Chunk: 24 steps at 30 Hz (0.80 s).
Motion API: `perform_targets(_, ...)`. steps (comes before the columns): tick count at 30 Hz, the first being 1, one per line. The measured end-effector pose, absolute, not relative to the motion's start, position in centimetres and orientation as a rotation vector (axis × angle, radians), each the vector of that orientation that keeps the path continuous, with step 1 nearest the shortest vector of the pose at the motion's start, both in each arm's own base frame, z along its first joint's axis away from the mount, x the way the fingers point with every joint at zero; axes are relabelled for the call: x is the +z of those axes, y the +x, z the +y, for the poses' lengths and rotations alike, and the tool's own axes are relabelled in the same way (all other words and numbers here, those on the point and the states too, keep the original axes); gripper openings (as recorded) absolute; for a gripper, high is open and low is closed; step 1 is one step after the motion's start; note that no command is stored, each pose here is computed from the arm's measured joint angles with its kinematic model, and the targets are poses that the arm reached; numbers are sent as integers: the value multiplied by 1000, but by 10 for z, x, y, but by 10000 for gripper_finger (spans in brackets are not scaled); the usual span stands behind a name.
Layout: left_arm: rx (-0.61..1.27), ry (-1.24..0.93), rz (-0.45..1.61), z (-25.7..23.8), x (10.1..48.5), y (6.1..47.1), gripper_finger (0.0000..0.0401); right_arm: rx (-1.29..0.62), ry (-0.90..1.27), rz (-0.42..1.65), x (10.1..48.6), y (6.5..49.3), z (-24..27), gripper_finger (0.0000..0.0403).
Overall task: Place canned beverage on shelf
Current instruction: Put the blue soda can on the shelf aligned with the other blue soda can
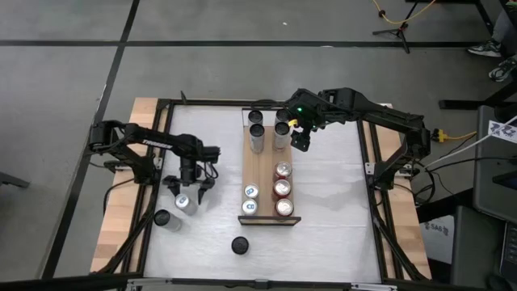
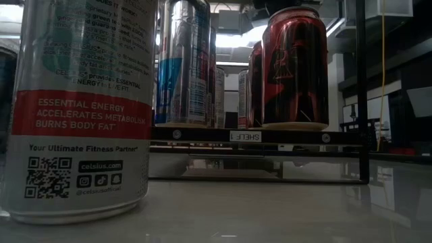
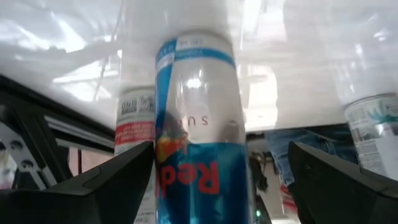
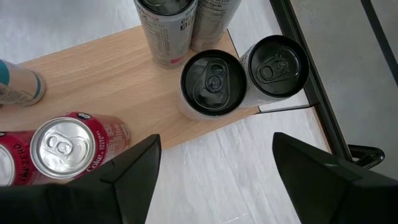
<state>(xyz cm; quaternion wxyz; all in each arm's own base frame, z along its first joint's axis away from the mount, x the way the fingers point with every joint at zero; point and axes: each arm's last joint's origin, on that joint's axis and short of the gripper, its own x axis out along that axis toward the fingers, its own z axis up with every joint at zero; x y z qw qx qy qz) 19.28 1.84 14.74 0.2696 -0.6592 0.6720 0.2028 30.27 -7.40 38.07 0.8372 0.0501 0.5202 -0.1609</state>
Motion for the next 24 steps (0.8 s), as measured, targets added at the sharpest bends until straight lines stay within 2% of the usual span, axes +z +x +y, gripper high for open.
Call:
perform_targets(14, 731, -1604, 1611, 46, 165, 208, 361, -341, 106, 1101, 381, 303, -74, 298)
perform_targets(24, 670, -1166, 1475, 77, 229, 231, 361, -341, 106, 1101, 381, 303, -74, 298)
